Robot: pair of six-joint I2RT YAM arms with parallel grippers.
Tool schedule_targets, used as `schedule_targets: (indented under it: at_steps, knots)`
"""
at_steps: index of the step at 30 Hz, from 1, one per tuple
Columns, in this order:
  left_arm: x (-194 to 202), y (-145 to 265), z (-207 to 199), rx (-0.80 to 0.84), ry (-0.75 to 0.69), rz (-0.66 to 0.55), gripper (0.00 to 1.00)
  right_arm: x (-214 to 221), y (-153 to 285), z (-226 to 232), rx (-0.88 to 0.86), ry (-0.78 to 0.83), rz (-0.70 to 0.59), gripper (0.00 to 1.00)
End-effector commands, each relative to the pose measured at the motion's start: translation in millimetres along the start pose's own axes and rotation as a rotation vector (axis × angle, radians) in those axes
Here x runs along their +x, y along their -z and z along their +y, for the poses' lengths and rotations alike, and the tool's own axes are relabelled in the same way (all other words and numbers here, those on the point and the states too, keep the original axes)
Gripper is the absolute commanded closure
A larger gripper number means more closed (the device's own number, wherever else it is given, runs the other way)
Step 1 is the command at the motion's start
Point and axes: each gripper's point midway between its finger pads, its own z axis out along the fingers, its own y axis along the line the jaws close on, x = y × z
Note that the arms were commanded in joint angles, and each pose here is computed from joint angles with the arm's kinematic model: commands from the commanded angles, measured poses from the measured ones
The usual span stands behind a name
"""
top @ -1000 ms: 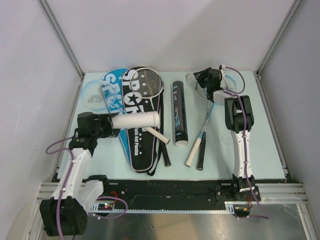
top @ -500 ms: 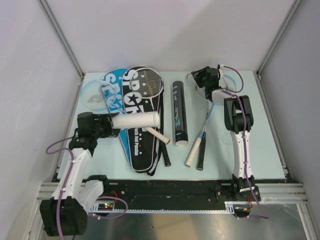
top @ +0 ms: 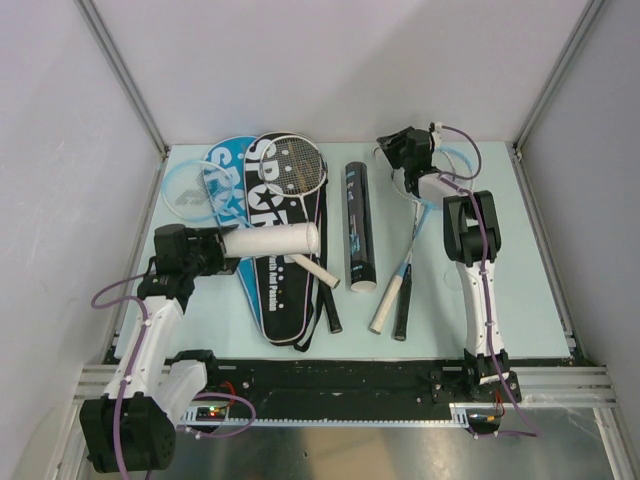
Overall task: Pack up the badminton gear
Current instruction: Pick up the shuttlecock at the center of the board.
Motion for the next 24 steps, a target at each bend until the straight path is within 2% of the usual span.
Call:
schedule_targets:
  at_steps: [1,12,24]
  knots:
    - [6.5,8.1,-25.4,0.075,-0.025,0.031,0.74,1.5,-8.8,-7.0,0.028,-0.011,-0.022,0.52]
    - [6.1,7.2,-25.2,0.072,-0.027,0.032,0.74,3.1,-11.4,-10.9,0.045,0.007,-0.022,0.52]
    - [6.2,7.5,-25.9,0.072,-0.028,0.034,0.74,5.8,-4.9,-23.2,0.163,0.051,-0.004,0.53]
